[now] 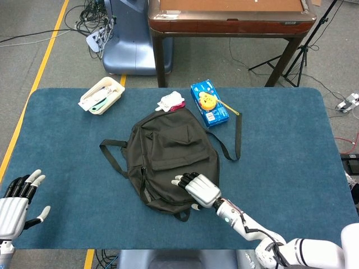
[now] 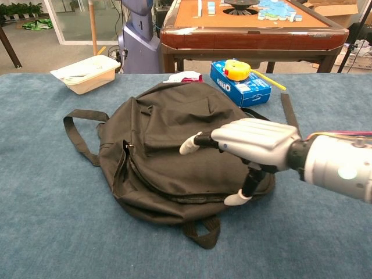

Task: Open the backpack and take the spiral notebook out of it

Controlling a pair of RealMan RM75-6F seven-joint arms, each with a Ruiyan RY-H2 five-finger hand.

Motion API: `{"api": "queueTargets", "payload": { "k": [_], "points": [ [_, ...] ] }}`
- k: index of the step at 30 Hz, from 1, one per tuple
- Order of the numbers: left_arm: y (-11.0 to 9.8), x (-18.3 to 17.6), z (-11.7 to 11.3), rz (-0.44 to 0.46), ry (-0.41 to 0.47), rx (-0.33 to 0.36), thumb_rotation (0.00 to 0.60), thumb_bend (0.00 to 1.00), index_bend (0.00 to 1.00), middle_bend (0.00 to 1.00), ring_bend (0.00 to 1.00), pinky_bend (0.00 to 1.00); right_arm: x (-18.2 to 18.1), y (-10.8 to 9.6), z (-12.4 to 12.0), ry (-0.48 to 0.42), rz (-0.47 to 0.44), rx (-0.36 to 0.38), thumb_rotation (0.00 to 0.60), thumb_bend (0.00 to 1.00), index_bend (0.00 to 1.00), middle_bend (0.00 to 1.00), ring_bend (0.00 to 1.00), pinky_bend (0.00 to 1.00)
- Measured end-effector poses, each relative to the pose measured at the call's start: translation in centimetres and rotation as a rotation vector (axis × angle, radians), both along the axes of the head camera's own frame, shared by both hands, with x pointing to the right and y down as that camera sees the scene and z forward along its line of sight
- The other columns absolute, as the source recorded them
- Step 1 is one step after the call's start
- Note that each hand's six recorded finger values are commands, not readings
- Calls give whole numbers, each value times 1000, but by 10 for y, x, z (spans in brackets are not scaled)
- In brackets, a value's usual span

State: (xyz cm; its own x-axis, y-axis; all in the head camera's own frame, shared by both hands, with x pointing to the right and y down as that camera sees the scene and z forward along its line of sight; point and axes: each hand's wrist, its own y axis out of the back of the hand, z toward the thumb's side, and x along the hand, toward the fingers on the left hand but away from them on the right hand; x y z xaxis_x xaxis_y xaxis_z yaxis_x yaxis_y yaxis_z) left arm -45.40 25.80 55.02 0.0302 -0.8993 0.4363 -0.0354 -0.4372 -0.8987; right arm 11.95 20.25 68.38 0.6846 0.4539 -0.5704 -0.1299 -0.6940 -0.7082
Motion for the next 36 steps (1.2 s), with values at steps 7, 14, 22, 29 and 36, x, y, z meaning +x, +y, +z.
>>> {"api": "queueTargets", "payload": {
  "k": [7, 14, 22, 29, 36],
  "points": [
    [1, -4, 0, -8, -1, -4, 600, 246, 130, 93, 87, 73, -17, -2, 10, -1, -1, -1, 600, 138, 197, 177, 151, 280],
    [2, -7, 1, -13, 1, -5, 600, 246, 130, 93, 87, 73, -23, -7, 21, 28, -2, 11, 600, 187, 226, 189, 151, 280],
    [3, -8, 3, -14, 3, -7, 600, 246, 132, 93, 87, 73, -23, -14, 30, 65, 14, 9, 600, 444, 309, 217, 151, 280],
    [-1, -7, 6, -3, 3, -15, 600, 246, 138, 93, 87, 73, -24, -18, 31, 77, 17, -5, 600, 641, 517, 347, 156, 280],
    [-19, 2, 13, 50, 33, -20, 600, 246, 157, 93, 88, 73, -25, -31, 23, 35, 73, -8, 600, 712, 673, 458, 227, 280]
  ]
}}
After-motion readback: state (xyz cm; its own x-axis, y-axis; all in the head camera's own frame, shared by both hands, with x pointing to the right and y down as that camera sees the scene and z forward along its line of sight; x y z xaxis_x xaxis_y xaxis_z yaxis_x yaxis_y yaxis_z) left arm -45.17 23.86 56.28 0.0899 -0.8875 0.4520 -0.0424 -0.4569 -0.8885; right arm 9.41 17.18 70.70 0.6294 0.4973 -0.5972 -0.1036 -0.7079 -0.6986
